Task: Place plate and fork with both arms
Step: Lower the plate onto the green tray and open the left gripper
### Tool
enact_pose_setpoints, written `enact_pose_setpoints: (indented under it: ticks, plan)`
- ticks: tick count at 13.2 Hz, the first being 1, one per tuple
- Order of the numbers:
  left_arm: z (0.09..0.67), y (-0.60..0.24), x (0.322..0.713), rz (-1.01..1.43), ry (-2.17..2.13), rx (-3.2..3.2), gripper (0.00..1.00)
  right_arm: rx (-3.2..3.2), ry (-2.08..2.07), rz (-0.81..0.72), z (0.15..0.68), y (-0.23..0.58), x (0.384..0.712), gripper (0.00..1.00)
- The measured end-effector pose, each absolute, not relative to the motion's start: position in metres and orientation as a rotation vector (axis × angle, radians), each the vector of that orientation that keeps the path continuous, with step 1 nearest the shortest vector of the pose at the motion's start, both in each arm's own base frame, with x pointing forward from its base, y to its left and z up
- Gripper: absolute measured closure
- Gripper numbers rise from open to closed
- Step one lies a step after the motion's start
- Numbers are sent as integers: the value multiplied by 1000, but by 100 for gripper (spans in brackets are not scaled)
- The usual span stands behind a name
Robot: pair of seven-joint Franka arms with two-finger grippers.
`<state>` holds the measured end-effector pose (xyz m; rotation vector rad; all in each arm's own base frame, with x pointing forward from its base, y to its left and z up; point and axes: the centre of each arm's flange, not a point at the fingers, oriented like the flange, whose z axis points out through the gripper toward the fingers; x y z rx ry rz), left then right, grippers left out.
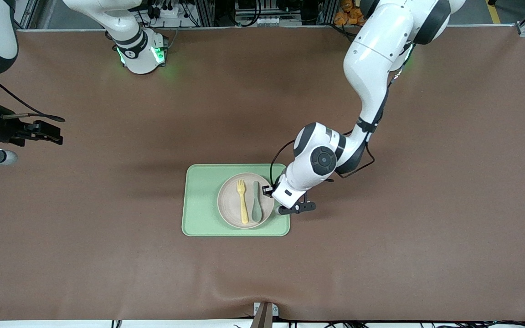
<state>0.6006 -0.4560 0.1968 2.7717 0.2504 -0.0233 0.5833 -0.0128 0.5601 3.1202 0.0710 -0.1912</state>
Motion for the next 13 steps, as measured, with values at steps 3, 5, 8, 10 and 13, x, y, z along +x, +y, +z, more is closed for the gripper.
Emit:
enact_pose_setpoints:
  ticks: [3,5,8,10,13]
  plan:
    - [187,-468,593,-14,232,2766,96,3120,71,-192,560,-13,583,0]
    - [192,-476,591,-7,218,2756,96,3120,70,-196,559,-13,583,0]
    - [186,-493,579,10,186,2751,96,3120,82,-197,559,-14,583,0]
    - [181,-499,574,17,177,2751,96,3121,88,-198,558,-14,583,0]
    - [183,-491,583,38,191,2752,68,3123,99,-200,558,-14,583,0]
